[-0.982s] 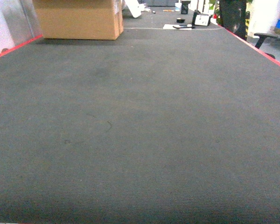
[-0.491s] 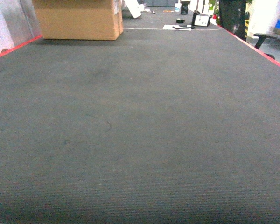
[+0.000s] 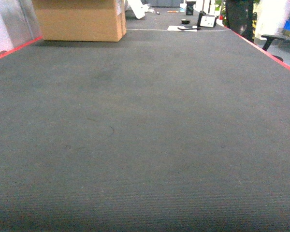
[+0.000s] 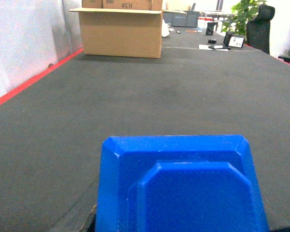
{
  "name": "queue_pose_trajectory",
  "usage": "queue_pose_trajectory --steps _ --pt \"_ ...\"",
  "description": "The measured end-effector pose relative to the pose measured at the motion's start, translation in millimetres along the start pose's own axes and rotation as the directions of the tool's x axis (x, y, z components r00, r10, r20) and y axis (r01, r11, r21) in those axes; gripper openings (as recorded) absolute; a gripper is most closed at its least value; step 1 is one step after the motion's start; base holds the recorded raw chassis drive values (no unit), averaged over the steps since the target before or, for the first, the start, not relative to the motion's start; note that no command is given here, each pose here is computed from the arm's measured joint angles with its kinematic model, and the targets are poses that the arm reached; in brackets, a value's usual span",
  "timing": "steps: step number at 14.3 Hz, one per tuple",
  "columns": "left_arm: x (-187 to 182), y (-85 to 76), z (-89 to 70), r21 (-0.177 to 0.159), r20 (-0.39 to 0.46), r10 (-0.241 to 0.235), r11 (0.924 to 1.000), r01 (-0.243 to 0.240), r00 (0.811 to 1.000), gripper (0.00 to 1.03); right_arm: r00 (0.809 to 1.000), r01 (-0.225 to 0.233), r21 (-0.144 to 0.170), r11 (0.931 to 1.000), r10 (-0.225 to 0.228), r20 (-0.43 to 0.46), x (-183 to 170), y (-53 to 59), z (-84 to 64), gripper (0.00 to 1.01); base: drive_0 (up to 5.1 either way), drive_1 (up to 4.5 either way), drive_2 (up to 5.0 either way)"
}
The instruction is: Sort blue parts and orange caps into right shelf containers
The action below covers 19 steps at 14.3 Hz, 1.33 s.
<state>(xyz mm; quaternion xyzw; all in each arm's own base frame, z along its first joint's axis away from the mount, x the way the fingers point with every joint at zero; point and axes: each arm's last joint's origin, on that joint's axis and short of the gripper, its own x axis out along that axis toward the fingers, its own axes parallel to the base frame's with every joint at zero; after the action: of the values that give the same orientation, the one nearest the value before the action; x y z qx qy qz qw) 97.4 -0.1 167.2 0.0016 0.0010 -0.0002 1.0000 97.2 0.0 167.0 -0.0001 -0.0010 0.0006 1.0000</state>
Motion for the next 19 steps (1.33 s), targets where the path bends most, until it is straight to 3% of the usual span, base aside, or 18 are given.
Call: queue_pose_trajectory --steps 19 --pt "0.0 0.1 0.0 0.000 0.000 0.000 1.0000 0.000 1.000 0.44 1.000 0.001 0.000 1.0000 -0.001 0.000 0.0 0.0 0.0 0.45 -1.6 -1.62 -1.6"
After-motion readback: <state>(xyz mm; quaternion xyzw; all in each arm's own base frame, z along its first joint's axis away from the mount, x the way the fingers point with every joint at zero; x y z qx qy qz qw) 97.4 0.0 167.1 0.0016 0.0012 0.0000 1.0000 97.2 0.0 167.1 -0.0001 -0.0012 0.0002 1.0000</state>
